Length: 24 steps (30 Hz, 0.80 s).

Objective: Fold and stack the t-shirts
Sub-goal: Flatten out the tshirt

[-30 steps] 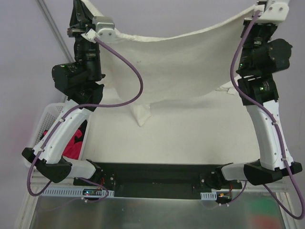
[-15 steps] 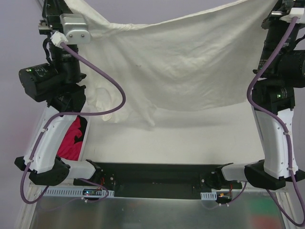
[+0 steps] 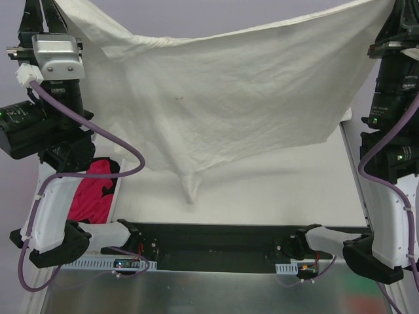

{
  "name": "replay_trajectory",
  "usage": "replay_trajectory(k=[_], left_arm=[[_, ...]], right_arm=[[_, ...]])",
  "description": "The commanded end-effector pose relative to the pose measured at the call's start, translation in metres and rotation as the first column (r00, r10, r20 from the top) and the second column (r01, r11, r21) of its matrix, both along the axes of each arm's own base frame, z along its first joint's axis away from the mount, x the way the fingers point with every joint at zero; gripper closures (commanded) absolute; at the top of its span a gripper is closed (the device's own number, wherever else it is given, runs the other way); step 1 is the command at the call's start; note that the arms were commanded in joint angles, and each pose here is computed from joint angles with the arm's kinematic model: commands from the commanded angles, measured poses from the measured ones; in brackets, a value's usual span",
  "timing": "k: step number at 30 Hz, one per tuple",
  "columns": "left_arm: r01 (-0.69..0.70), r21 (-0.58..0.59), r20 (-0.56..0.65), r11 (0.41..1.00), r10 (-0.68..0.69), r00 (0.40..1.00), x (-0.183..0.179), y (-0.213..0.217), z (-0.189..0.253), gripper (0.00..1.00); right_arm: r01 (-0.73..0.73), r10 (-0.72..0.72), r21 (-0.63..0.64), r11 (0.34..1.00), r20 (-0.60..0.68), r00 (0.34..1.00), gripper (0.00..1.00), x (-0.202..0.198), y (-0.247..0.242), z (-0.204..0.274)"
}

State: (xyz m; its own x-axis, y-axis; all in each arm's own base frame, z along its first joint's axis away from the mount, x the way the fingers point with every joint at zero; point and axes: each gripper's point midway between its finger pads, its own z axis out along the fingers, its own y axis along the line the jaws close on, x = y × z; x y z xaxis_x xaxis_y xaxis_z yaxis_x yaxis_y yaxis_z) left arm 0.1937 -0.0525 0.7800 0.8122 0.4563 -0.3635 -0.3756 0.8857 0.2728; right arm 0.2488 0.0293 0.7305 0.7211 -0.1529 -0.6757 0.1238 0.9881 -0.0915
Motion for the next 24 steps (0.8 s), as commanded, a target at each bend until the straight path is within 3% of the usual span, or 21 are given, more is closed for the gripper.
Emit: replay_trajectory(k=[1,5,8,14,18,24], left_arm=[[0.059,-0.037,0.119,0.998,-0.054,0.991,-0.048,0.022,0.022,1.00],[0.103,-0.004,0.162,0.995,-0.101,0.982,-0.066,0.021,0.026,1.00],[0.134,0.038,0.215,0.990,-0.139,0.967,-0.082,0.017,0.032,1.00],[0.181,0.166,0.403,0.969,-0.234,0.885,-0.129,0.002,0.047,1.00],[0.224,0.215,0.467,0.951,-0.301,0.832,-0.157,0.003,0.055,1.00],[0.260,0.224,0.492,0.939,-0.339,0.802,-0.176,0.009,0.059,1.00]], right_arm=[[-0.059,0.051,0.043,0.997,0.176,0.983,0.99,-0.058,-0.012,0.031],[-0.093,0.079,0.040,0.995,0.267,0.961,0.99,-0.086,-0.016,0.040],[-0.113,0.088,0.038,0.993,0.412,0.907,0.99,-0.114,-0.018,0.053],[-0.117,0.091,-0.007,0.993,0.684,0.724,0.99,-0.177,-0.020,0.080],[-0.122,0.153,-0.096,0.988,0.749,0.645,0.99,-0.204,-0.010,0.091],[-0.137,0.165,-0.105,0.985,0.797,0.580,0.99,-0.235,-0.016,0.095]])
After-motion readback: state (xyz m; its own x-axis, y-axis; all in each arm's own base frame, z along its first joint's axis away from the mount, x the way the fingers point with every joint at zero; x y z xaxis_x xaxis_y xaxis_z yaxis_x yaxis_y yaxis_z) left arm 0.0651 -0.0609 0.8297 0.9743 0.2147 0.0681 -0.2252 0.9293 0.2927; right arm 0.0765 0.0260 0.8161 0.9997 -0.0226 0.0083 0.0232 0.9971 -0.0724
